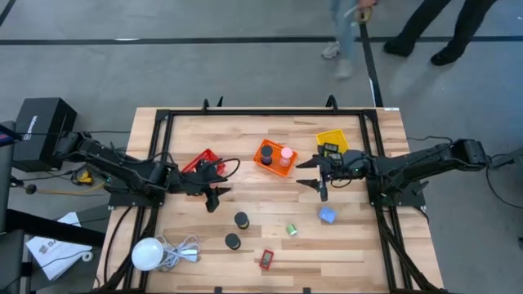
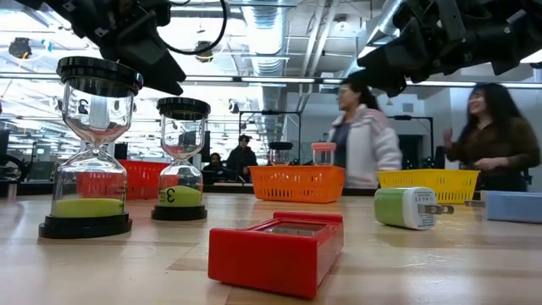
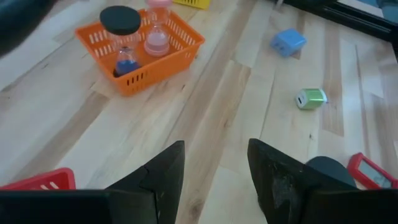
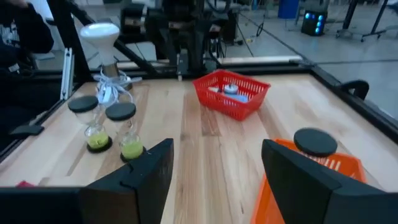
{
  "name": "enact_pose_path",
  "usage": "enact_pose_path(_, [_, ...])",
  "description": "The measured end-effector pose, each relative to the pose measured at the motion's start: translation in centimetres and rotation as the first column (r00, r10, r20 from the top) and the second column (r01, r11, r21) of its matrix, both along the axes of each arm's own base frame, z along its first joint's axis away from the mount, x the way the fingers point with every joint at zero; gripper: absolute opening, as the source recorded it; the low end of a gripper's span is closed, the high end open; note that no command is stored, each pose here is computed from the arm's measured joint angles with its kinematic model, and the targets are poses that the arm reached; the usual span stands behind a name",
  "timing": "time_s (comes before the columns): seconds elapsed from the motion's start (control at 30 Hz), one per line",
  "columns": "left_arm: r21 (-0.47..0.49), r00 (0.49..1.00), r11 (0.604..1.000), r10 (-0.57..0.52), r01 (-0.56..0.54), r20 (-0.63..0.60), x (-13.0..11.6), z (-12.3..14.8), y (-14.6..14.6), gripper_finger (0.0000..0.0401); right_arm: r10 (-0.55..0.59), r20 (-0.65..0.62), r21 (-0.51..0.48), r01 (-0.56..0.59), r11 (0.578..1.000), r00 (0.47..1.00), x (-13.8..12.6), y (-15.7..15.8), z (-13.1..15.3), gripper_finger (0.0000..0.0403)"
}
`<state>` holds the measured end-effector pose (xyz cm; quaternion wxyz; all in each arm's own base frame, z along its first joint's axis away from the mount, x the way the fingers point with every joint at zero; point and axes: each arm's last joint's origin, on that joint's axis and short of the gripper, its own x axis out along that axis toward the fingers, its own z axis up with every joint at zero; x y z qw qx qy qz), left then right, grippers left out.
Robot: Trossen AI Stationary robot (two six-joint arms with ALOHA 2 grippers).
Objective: Pick & Place Office items
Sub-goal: Put the top black hourglass into the orange basket
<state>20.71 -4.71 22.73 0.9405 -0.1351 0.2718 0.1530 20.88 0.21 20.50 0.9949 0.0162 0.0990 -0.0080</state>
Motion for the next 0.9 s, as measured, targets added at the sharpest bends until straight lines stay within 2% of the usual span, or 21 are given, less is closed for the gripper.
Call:
enact_pose_path(0.27, [0.022, 1.0, 0.999, -0.023, 0.022, 0.01, 0.1, 0.1, -0.1, 0.0168, 0.008, 0.131, 0.018, -0.01, 1.0, 0.991, 0.2, 0.2, 1.3, 0.0235])
enact_pose_path(0.47, [0.024, 1.0, 0.999, -0.025, 0.024, 0.013, 0.1, 0.2, -0.1, 0.0168, 0.061, 0.173, 0.019, -0.066, 0.998, 0.983, 0.1, 1.3, 1.7, 0.0235])
enact_pose_path(0.63, [0.089, 0.998, 0.994, -0.069, 0.069, -0.003, 0.1, 0.2, -0.1, 0.0168, 0.1, 0.233, 0.019, -0.107, 0.994, 0.967, 0.7, 2.3, 1.7, 0.0235])
enact_pose_path(0.77, [0.098, 0.997, 0.992, -0.076, 0.076, 0.0, 0.2, 0.2, -0.1, 0.0168, 0.119, 0.238, 0.019, -0.127, 0.992, 0.964, 2.9, 3.0, 1.4, 0.0235])
enact_pose_path(0.9, [0.096, 0.997, 0.993, -0.076, 0.075, 0.007, 0.2, 0.3, -0.2, 0.0168, 0.139, 0.187, 0.004, -0.142, 0.99, 0.973, 6.7, 4.0, 1.0, 0.0235])
